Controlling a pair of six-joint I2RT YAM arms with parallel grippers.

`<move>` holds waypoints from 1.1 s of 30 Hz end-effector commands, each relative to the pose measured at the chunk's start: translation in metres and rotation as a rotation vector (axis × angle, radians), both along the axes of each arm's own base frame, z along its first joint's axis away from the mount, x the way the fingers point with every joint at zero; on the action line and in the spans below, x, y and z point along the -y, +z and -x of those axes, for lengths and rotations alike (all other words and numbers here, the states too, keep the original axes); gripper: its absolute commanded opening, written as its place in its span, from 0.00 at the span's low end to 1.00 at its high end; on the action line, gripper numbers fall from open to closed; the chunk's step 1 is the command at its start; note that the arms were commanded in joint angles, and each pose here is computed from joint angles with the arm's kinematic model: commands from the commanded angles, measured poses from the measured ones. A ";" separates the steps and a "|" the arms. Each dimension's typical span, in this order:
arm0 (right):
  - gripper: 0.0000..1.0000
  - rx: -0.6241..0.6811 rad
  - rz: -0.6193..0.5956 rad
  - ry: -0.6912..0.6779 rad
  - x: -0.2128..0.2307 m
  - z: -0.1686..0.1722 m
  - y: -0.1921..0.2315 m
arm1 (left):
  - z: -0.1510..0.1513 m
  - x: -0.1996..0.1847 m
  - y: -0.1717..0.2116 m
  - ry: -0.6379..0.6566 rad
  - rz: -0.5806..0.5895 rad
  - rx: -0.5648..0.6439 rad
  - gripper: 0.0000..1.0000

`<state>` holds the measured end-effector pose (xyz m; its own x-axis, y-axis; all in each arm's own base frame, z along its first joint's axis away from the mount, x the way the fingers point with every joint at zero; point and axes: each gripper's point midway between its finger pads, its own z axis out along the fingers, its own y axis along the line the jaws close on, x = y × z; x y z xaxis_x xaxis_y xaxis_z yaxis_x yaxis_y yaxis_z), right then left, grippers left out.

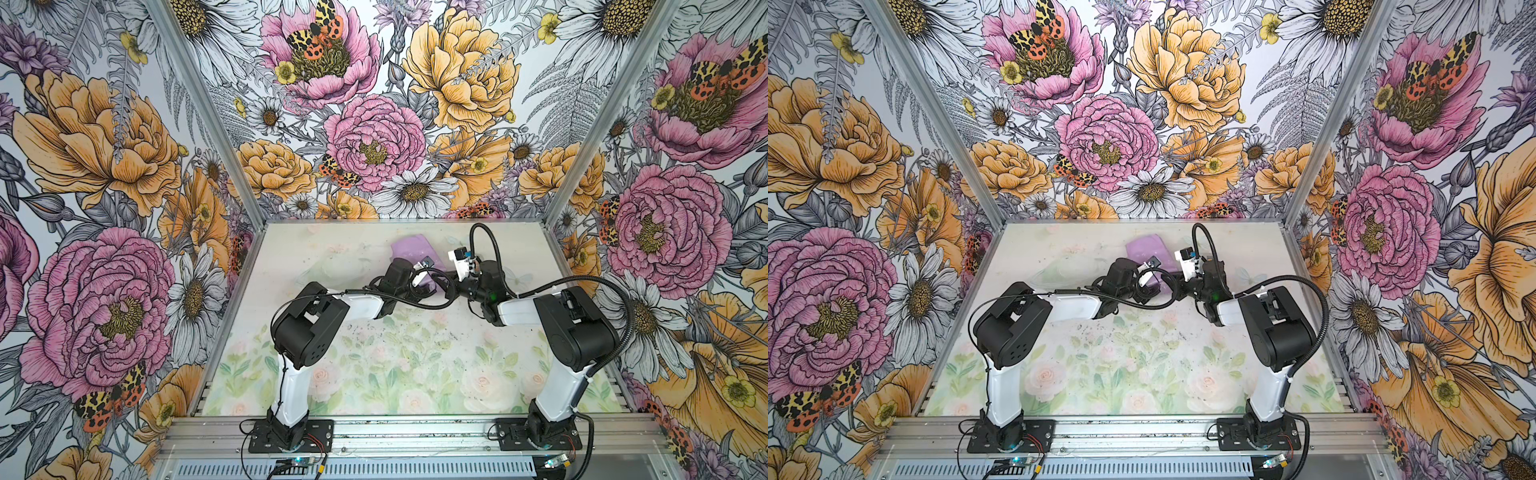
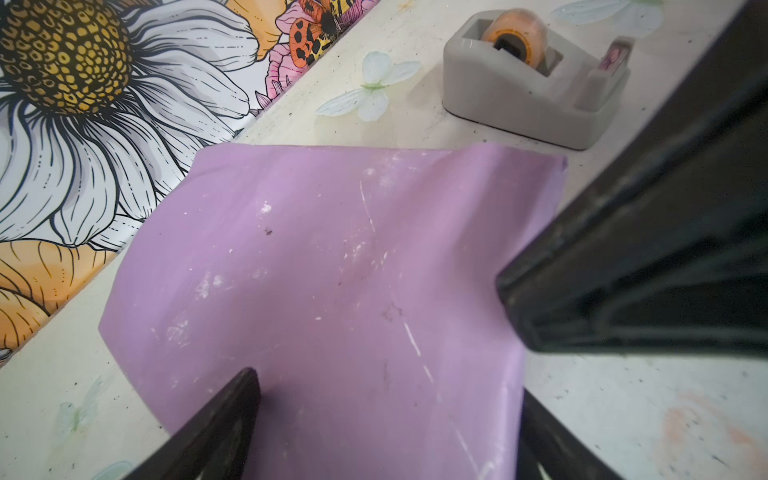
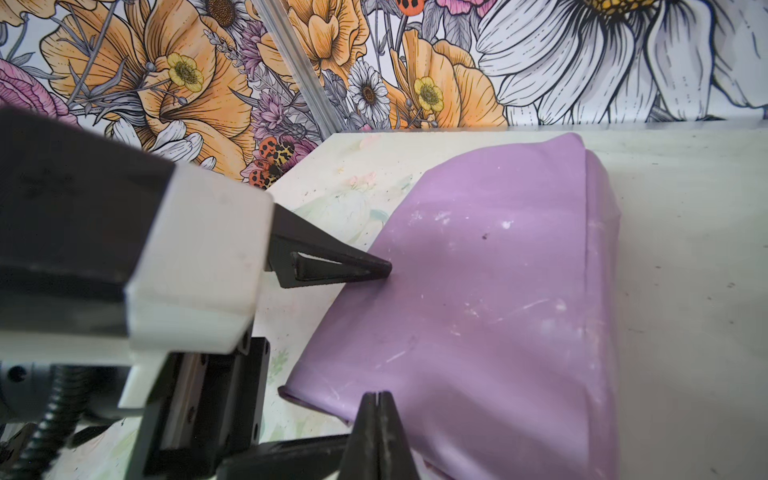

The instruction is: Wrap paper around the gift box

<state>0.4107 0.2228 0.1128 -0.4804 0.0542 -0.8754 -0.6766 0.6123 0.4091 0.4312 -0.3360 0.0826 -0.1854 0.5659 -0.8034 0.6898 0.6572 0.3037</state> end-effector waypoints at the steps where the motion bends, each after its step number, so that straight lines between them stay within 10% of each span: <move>1: 0.00 0.058 0.006 -0.007 -0.005 -0.010 0.006 | 0.031 -0.037 -0.086 0.048 -0.138 -0.269 0.86; 23: 0.00 0.014 0.105 -0.084 -0.002 -0.025 -0.024 | 0.029 -0.037 -0.086 0.050 -0.140 -0.268 0.86; 33: 0.32 0.032 0.172 -0.104 0.002 -0.022 -0.016 | 0.029 -0.037 -0.086 0.052 -0.141 -0.271 0.86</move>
